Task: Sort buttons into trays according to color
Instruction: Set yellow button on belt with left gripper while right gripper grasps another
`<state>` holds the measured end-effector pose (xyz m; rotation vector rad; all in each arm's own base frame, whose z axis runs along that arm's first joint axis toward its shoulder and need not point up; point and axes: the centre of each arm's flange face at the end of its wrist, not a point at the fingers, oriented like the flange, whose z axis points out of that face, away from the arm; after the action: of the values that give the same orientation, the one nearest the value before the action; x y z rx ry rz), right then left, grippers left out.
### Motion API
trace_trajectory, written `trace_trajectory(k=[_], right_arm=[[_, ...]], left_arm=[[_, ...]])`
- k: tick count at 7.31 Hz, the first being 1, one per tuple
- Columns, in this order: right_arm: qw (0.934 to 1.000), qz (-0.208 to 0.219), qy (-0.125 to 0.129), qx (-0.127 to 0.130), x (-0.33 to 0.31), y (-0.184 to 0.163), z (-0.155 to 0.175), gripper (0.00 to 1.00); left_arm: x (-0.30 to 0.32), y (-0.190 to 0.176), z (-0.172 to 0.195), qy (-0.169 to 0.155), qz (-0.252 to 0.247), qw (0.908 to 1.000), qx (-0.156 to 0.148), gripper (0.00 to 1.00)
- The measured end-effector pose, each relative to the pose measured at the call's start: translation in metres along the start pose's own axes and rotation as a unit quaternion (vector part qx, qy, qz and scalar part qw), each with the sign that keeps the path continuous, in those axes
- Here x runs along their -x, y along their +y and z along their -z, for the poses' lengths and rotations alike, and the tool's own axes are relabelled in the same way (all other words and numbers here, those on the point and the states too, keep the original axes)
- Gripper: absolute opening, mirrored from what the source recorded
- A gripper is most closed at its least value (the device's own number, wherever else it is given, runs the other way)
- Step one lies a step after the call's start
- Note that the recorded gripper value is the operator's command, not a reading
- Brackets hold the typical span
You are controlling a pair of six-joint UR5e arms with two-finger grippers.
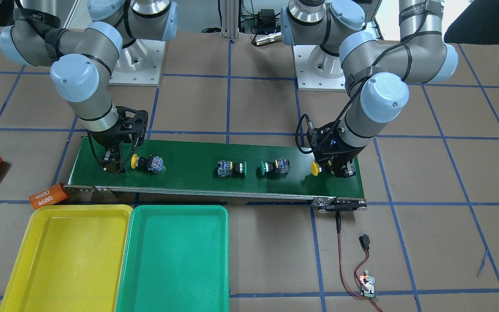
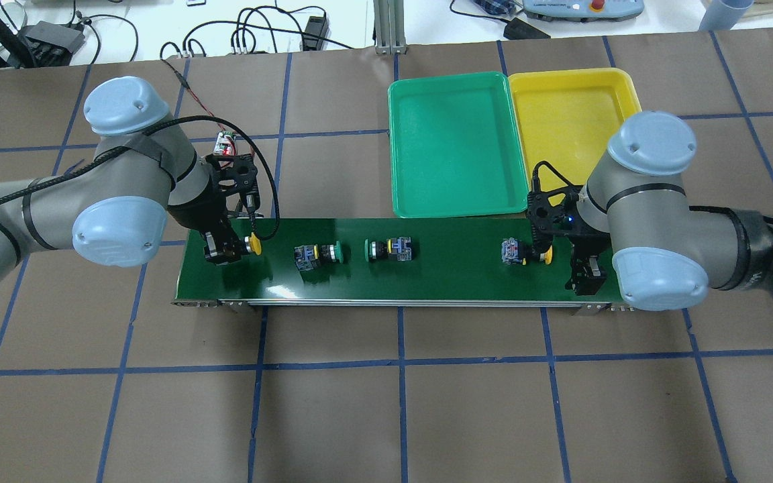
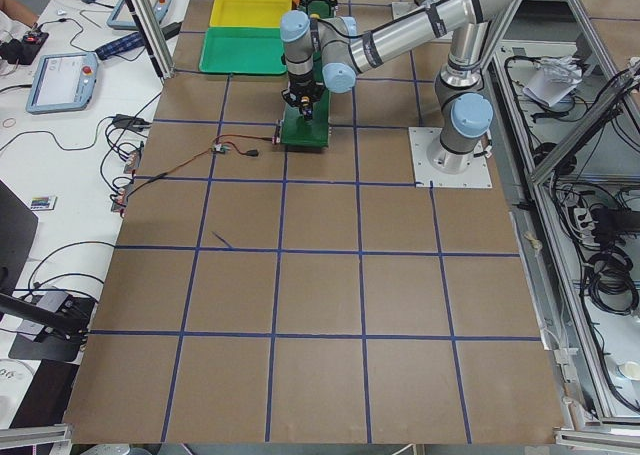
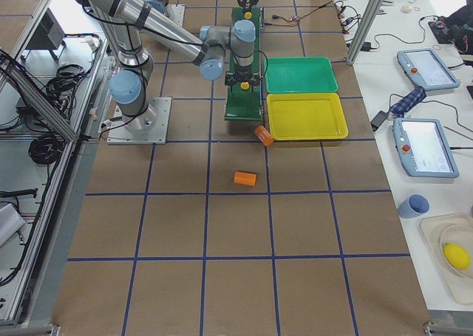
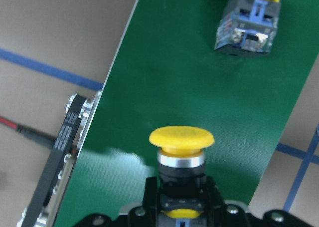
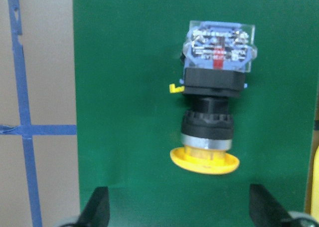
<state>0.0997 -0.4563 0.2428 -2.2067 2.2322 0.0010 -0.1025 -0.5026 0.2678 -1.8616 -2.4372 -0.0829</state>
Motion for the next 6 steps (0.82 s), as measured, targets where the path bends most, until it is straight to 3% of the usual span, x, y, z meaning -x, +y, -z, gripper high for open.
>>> trace_trajectory(k=[2, 3, 4, 6], right_arm=[[1.0000, 0.000, 0.000, 0.000, 0.000, 0.000, 0.000, 1.00], [1.0000, 0.000, 0.000, 0.000, 0.000, 0.000, 0.000, 1.00], [1.0000, 0.000, 0.000, 0.000, 0.000, 0.000, 0.000, 1.00], [1.0000, 0.000, 0.000, 0.000, 0.000, 0.000, 0.000, 0.95]], left_arm=[[0.001, -0.001, 0.006, -0.008, -0.001, 1.0000, -0.003, 1.00], [0.003, -0.003, 0.025, -0.026, 0.038, 0.9989, -0.009, 1.00], [0.006, -0.007, 0.050, -0.040, 0.117, 0.9922, -0.017, 1.00], [-0.003, -0.012, 0.081, -0.027, 0.267, 0.9631, -0.021, 1.00]])
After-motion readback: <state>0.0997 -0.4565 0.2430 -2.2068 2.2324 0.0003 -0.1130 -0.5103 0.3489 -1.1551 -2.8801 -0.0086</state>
